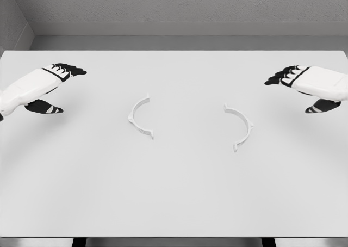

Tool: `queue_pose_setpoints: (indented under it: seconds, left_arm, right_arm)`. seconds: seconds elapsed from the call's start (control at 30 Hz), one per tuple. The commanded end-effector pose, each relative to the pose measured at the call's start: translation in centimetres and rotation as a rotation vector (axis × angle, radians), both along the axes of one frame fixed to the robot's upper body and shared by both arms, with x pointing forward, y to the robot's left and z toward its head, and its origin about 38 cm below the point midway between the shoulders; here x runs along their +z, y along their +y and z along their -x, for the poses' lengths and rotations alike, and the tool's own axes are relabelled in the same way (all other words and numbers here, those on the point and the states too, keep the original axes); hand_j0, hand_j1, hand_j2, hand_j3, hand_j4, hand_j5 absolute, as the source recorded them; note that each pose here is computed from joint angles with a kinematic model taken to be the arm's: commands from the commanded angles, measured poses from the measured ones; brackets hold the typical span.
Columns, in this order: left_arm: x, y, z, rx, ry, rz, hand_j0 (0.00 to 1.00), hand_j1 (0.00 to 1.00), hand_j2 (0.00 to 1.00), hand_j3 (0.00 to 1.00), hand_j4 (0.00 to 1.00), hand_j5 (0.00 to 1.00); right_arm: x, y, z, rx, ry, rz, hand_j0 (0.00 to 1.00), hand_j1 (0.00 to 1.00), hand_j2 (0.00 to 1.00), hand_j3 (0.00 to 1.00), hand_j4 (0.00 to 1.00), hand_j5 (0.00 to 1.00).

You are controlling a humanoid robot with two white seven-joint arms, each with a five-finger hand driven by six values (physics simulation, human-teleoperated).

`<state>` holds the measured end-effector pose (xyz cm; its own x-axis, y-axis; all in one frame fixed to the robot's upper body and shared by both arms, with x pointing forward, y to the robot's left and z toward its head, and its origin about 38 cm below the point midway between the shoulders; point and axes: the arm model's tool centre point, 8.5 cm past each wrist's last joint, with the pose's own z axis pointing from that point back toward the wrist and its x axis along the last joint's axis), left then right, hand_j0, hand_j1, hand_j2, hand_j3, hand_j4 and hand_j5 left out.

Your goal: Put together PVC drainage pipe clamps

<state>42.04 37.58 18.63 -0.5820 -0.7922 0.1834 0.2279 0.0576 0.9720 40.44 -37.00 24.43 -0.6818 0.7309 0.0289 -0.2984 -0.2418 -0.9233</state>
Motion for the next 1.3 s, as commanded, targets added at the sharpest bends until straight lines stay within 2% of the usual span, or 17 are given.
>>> queue_pose_setpoints:
  seconds: [0.0,0.2,0.23,0.3,0.37,0.47,0.5,0.6,0.67,0.77,0.8,0.87,1.0,1.07,1.17,1.27]
  left_arm:
    - [-0.1,0.1,0.0,0.005,0.003,-0.002,1.00,1.00,1.00,1.00,1.00,1.00]
    - [-0.8,-0.6,-0.2,-0.002,0.011,-0.020,1.00,1.00,1.00,1.00,1.00,1.00]
    - [-1.5,-2.2,-0.4,-0.020,0.012,0.018,1.00,1.00,1.00,1.00,1.00,1.00]
    - [-1.9,-4.3,-1.3,-0.036,-0.010,-0.011,1.00,1.00,1.00,1.00,1.00,1.00]
    - [-2.4,-6.2,-1.6,-0.054,-0.017,0.002,1.00,1.00,1.00,1.00,1.00,1.00]
    - [-2.9,-9.3,-2.3,-0.077,-0.044,-0.039,1.00,1.00,1.00,1.00,1.00,1.00]
    - [-2.8,-10.6,-2.4,-0.093,-0.057,-0.025,1.00,1.00,1.00,1.00,1.00,1.00]
    - [-2.7,-12.7,-2.9,-0.136,-0.056,-0.032,1.00,1.00,1.00,1.00,1.00,1.00]
    - [-3.2,-12.9,-3.4,-0.088,-0.025,-0.059,1.00,1.00,1.00,1.00,1.00,1.00]
    - [-3.3,-13.8,-3.8,-0.068,-0.008,-0.063,1.00,1.00,1.00,1.00,1.00,1.00]
    - [-3.6,-14.2,-3.9,-0.056,0.005,-0.067,1.00,1.00,1.00,1.00,1.00,1.00]
    - [-3.8,-14.8,-4.0,-0.043,0.014,-0.059,1.00,1.00,1.00,1.00,1.00,1.00]
    - [-4.0,-15.0,-4.1,-0.034,0.031,-0.063,1.00,1.00,1.00,1.00,1.00,1.00]
    - [-4.4,-15.9,-4.1,-0.022,0.047,-0.057,1.00,1.00,1.00,1.00,1.00,1.00]
    - [-4.5,-16.0,-4.3,-0.018,0.069,-0.072,1.00,1.00,1.00,1.00,1.00,1.00]
    - [-4.6,-15.9,-4.2,-0.017,0.071,-0.078,1.00,1.00,1.00,1.00,1.00,1.00]
  right_arm:
    - [0.1,0.4,0.2,0.012,-0.001,0.004,1.00,1.00,1.00,1.00,1.00,1.00]
    - [0.0,0.5,0.1,0.010,0.000,-0.007,1.00,1.00,1.00,1.00,1.00,1.00]
    - [0.1,0.7,0.1,0.014,-0.002,-0.006,1.00,1.00,1.00,1.00,1.00,1.00]
    - [-0.3,0.8,0.3,0.016,0.006,-0.008,1.00,1.00,1.00,1.00,1.00,1.00]
    - [-0.6,0.7,0.4,0.011,0.016,-0.012,1.00,1.00,1.00,1.00,1.00,1.00]
    - [-1.3,0.9,0.4,-0.014,0.034,-0.033,1.00,1.00,1.00,1.00,1.00,1.00]
    - [-1.5,0.9,0.4,-0.013,0.040,-0.033,1.00,1.00,1.00,1.00,1.00,1.00]
    - [-3.1,1.0,1.2,-0.003,0.078,-0.040,1.00,1.00,1.00,1.00,1.00,1.00]
    - [-3.8,2.0,1.2,0.009,0.087,-0.068,1.00,1.00,1.00,1.00,1.00,1.00]
    - [-3.0,2.8,1.4,0.026,0.056,-0.111,1.00,1.00,1.00,1.00,1.00,1.00]
    - [-2.9,2.9,1.5,0.024,0.079,-0.173,1.00,1.00,1.00,1.00,1.00,1.00]
    - [-3.4,2.7,1.5,-0.022,0.114,-0.211,1.00,1.00,1.00,1.00,1.00,1.00]
    - [-4.1,3.1,0.8,-0.126,0.148,-0.251,1.00,1.00,1.00,1.00,1.00,1.00]
    - [-4.2,4.5,0.6,-0.144,0.157,-0.286,1.00,1.00,1.00,1.00,1.00,1.00]
    - [-5.4,5.7,0.2,-0.187,0.188,-0.338,1.00,1.00,1.00,1.00,1.00,1.00]
    - [-5.9,6.3,0.1,-0.197,0.203,-0.354,1.00,1.00,1.00,1.00,1.00,1.00]
